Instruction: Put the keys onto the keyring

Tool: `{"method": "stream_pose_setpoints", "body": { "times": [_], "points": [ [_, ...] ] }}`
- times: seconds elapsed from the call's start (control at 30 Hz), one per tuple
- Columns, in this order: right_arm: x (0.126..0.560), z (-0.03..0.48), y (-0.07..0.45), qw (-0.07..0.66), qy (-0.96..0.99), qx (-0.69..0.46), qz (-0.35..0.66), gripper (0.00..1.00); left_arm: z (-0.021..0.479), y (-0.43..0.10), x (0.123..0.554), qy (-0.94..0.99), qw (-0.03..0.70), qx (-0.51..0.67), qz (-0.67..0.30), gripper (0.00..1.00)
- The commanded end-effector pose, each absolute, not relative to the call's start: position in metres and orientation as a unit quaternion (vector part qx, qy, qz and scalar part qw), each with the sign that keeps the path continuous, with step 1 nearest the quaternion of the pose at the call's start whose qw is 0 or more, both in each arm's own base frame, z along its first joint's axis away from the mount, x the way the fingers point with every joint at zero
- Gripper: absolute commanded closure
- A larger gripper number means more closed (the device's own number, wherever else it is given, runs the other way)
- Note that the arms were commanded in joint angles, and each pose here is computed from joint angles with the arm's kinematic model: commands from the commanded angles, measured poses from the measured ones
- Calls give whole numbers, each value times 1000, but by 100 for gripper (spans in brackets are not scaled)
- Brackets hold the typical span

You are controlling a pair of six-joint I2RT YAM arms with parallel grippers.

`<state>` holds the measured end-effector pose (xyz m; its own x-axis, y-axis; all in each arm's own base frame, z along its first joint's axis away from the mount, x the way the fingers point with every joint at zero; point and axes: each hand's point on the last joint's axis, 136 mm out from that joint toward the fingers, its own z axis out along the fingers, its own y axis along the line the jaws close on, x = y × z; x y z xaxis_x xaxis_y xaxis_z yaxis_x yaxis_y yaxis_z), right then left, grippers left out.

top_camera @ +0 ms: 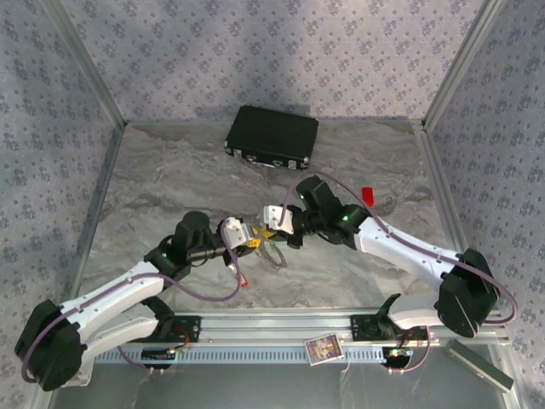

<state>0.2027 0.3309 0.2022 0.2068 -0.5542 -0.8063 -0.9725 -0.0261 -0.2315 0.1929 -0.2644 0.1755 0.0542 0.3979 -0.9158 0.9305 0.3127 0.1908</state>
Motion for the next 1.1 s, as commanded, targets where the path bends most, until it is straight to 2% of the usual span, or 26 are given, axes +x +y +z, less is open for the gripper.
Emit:
{"method": "stream_pose_setpoints", "body": {
  "times": [0.0,0.2,0.27,0.37,0.47,0.57,0.67,0.83,1.07],
  "points": [
    [207,217,331,393,588,-660,252,100,197,-267,196,614,528,529,-254,75],
    [215,218,322,382,614,-653,226,100,197,-255,202,628,539,515,-222,74],
    [221,221,319,385,627,-639,222,100,198,-248,210,645,549,489,-207,70],
    [230,226,318,392,652,-609,224,100,202,-235,218,668,565,444,-193,69],
    [233,231,321,395,673,-577,239,100,211,-206,235,710,592,348,-156,68],
    [233,242,332,409,679,-550,264,100,223,-161,253,748,618,211,-118,60],
    [234,258,350,432,669,-529,294,100,230,-123,259,765,626,98,-114,57],
    [250,272,381,455,677,-470,337,100,229,-89,264,777,618,-1,-118,53],
    [292,213,371,425,763,-385,297,100,214,-85,269,800,588,-26,-113,53]
  ]
}}
